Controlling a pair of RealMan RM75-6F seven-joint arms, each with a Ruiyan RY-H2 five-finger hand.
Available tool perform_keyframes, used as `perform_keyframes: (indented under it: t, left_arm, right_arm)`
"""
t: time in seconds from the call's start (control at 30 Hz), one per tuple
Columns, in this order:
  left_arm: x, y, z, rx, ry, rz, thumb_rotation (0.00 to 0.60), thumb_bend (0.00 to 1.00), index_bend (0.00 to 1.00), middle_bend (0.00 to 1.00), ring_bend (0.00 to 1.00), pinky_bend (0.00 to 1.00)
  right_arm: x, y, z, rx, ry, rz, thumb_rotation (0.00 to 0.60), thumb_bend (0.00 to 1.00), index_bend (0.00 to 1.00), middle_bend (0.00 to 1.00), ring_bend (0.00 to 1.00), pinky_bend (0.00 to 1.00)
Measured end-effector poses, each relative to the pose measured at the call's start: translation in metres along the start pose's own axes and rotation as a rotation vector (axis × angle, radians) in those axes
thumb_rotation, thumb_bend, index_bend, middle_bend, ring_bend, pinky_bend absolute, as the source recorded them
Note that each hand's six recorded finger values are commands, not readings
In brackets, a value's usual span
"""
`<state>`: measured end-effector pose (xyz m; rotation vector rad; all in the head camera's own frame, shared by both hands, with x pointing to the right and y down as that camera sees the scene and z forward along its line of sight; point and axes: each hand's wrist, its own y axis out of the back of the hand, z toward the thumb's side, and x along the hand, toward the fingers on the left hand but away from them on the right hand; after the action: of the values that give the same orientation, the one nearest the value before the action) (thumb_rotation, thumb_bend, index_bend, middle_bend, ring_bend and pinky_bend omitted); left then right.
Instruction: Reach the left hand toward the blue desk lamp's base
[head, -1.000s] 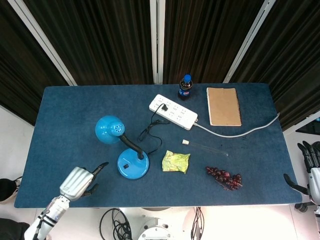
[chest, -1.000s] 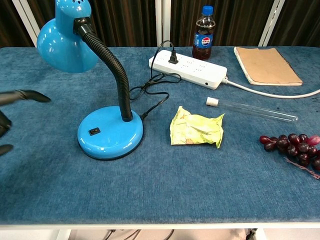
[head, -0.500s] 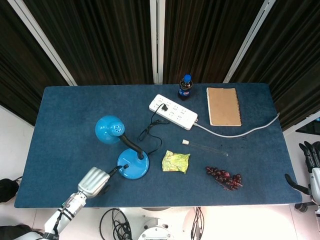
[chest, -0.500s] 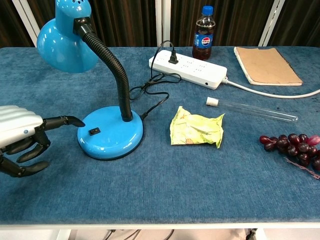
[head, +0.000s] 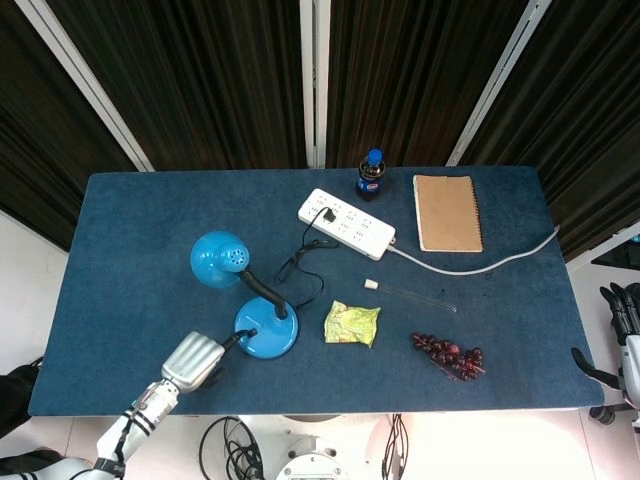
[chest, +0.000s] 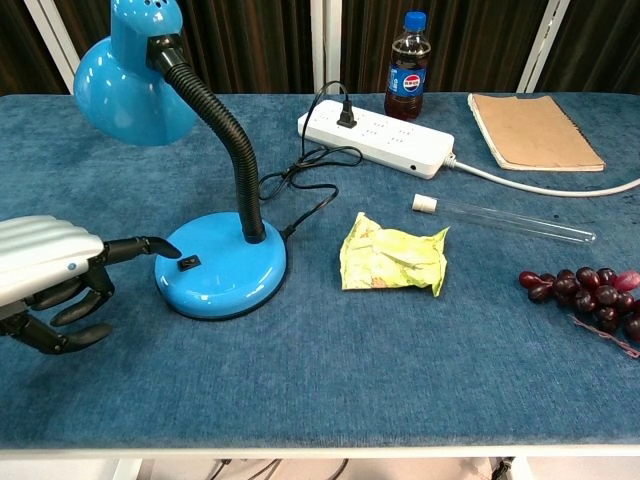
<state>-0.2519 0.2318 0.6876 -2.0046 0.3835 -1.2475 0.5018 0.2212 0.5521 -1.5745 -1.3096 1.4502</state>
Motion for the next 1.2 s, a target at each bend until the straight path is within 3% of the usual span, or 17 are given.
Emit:
perform_keyframes:
  t: [0.47, 0.8, 0.9, 1.07, 1.2]
  left_arm:
    - [0.005, -0.003, 0.001, 0.011, -0.002, -0.014, 0.6, 0.4, 0.11, 0.79, 0.79, 0.69]
    - [0.005, -0.004, 0.001, 0.021, 0.001, -0.022, 0.6, 0.4, 0.26, 0.79, 0.79, 0.69]
    - [0.004, -0.003, 0.002, 0.021, 0.002, -0.015, 0.6, 0.4, 0.23, 0.79, 0.79, 0.69]
    - [0.002, 0.009, -0.001, 0.007, 0.016, 0.049, 0.6, 0.39, 0.16, 0.78, 0.79, 0.68]
    - [-0.011, 0.025, -0.014, -0.018, 0.063, 0.148, 0.6, 0.38, 0.22, 0.77, 0.78, 0.67]
  right_arm:
    - [0.0, -0.001, -0.001, 0.001, -0.007, 0.003, 0.6, 0.18, 0.0, 0.0, 0.0, 0.0]
    - [-0.001, -0.001, -0.003, 0.002, -0.012, 0.007, 0.6, 0.18, 0.0, 0.0, 0.0, 0.0]
    - [0.0, 0.0, -0.003, 0.0, -0.014, 0.006, 0.6, 0.18, 0.0, 0.0, 0.0, 0.0]
    - [0.0, -0.001, -0.002, 0.0, -0.008, 0.009, 0.6, 0.18, 0.0, 0.0, 0.0, 0.0]
    - [0.0, 0.0, -0.002, 0.0, -0.006, 0.004, 0.6, 0.18, 0.0, 0.0, 0.0, 0.0]
